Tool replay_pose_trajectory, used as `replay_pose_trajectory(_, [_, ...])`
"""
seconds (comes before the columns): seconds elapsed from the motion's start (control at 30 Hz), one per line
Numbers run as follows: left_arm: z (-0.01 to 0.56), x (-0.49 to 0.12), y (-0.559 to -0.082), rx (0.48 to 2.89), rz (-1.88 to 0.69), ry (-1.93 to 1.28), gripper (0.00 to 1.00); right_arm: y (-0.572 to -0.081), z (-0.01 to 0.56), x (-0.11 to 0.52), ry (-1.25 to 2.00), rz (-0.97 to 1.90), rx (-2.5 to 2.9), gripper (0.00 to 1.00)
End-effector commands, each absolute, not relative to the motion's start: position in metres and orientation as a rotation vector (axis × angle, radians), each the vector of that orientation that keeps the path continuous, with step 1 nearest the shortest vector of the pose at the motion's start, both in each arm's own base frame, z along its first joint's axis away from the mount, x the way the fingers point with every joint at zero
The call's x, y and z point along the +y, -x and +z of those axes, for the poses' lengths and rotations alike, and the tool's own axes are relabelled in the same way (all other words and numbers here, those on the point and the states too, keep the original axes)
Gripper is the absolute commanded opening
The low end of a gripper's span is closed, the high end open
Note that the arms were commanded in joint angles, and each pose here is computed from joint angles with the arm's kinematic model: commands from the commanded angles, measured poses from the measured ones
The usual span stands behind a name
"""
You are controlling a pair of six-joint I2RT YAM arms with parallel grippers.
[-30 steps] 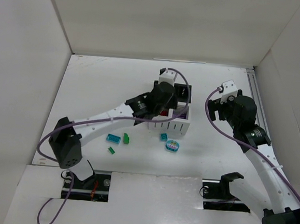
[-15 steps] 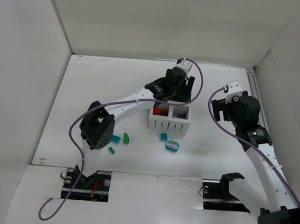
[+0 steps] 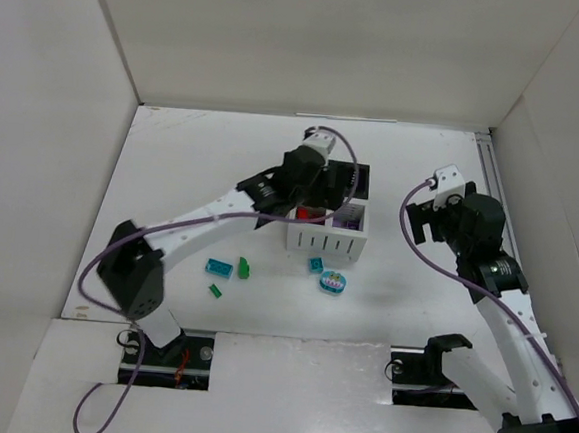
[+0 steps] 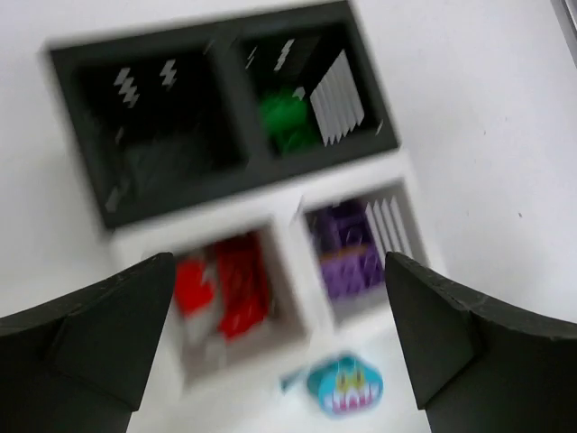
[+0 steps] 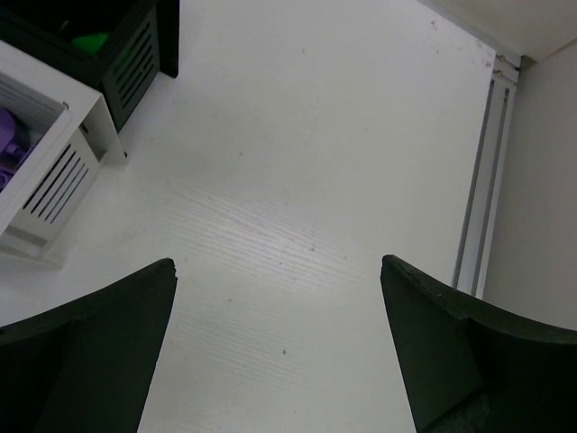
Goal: Sort the legos into containers by color
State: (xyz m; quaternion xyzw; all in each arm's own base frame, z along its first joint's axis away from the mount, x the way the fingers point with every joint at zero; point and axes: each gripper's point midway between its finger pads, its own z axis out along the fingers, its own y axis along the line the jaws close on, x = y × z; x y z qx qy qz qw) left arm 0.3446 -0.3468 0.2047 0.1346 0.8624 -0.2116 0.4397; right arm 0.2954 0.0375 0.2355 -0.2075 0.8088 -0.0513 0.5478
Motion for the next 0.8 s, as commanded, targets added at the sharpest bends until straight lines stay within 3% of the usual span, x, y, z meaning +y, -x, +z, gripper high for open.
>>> replay_pose_trajectory(0.0, [0.228,-0.284,-0.303,2.150,-0.539,-0.058,1.00,-0.291,0.225,0.041,0.545,-0.100,1.926,0.99])
replay_pose_trajectory(0.1, [0.190,-0.232,-0.264,2.245,-0.484,0.202,1.00,-0.292,0.222,0.040,0.552,-0.100,1.924,0.99])
replay_pose_trajectory(0.33, [0.116,-0.180,-0.215,2.372,-0.385,0.386,0.97,-0.291,0.202,0.042,0.580,-0.091,1.970,0.99])
replay_pose_trajectory(0.5, [0.090,-0.174,-0.211,2.423,-0.304,0.419,0.79,-0.293,0.202,0.041,0.577,-0.088,1.970,0.99])
replay_pose_trajectory(0.77, [0.056,-0.165,-0.211,2.481,-0.153,0.437,0.68,-0.290,0.198,0.040,0.582,-0.085,1.990,0.99])
